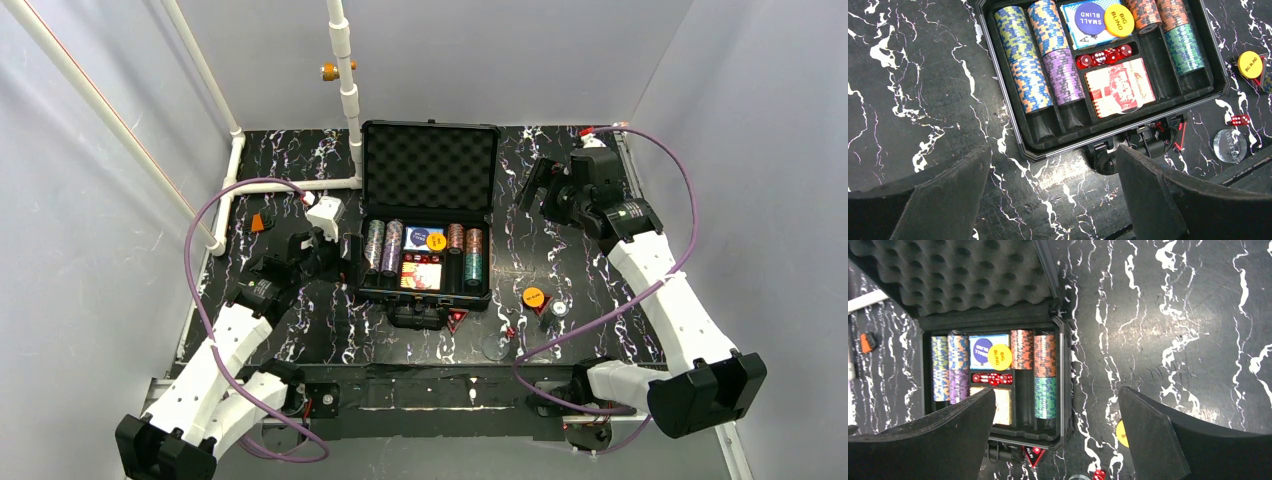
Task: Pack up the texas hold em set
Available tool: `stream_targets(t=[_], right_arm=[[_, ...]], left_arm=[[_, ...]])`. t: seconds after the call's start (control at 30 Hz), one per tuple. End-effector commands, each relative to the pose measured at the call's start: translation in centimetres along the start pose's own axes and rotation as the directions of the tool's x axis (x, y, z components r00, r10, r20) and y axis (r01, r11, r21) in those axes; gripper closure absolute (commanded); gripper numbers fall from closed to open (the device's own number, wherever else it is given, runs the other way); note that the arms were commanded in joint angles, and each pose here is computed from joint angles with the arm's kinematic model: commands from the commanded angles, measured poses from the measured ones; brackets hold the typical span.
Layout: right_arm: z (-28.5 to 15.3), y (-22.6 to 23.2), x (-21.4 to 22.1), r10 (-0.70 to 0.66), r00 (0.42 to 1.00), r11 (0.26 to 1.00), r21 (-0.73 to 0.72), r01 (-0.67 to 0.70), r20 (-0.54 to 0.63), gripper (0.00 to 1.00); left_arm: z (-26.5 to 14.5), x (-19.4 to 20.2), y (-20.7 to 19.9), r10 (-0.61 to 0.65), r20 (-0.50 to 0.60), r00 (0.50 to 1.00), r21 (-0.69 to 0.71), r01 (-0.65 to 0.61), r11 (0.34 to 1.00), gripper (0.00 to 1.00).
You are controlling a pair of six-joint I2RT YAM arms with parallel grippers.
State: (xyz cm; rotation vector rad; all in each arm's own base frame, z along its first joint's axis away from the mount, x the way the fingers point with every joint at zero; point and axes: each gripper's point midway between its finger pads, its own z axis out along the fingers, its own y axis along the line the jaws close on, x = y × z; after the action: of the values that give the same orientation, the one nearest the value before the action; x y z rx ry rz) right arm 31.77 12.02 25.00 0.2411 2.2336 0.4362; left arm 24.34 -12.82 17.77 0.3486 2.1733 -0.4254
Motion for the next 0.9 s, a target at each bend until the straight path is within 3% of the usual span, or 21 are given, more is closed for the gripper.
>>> stream_targets(t=[0.0, 0.27, 0.6, 0.87], right_arm=[[-0.9, -0.8, -0.4, -0.027, 1.000, 0.999, 0.047, 0.026, 0.005, 0.00], [-1.4, -1.7, 1.1, -0.047, 0.998, 0.996, 0.068, 0.049, -0.033, 0.00], [0.2, -2.5, 6.3, -0.040, 0.974, 0.998, 0.047, 0.052, -0.224, 0.00], [0.7, -3.6, 8.8, -0.071, 0.950, 0.994, 0.056, 0.092, -0.303, 0.00]], left_arm=[[-0.8, -1.1, -0.4, 0.017, 0.033, 0.999, 0.014, -0.018, 1.000, 0.06], [-0.7, -0.6, -1.8, 0.039, 0.014, 0.999, 0.075, -0.040, 0.996, 0.07], [0.0, 2.0, -6.3, 0.124, -0.086, 0.988, 0.191, -0.106, 0.976, 0.12], [-0.2, 4.9, -10.5, 0.242, -0.175, 0.954, 0.242, -0.197, 0.950, 0.14]])
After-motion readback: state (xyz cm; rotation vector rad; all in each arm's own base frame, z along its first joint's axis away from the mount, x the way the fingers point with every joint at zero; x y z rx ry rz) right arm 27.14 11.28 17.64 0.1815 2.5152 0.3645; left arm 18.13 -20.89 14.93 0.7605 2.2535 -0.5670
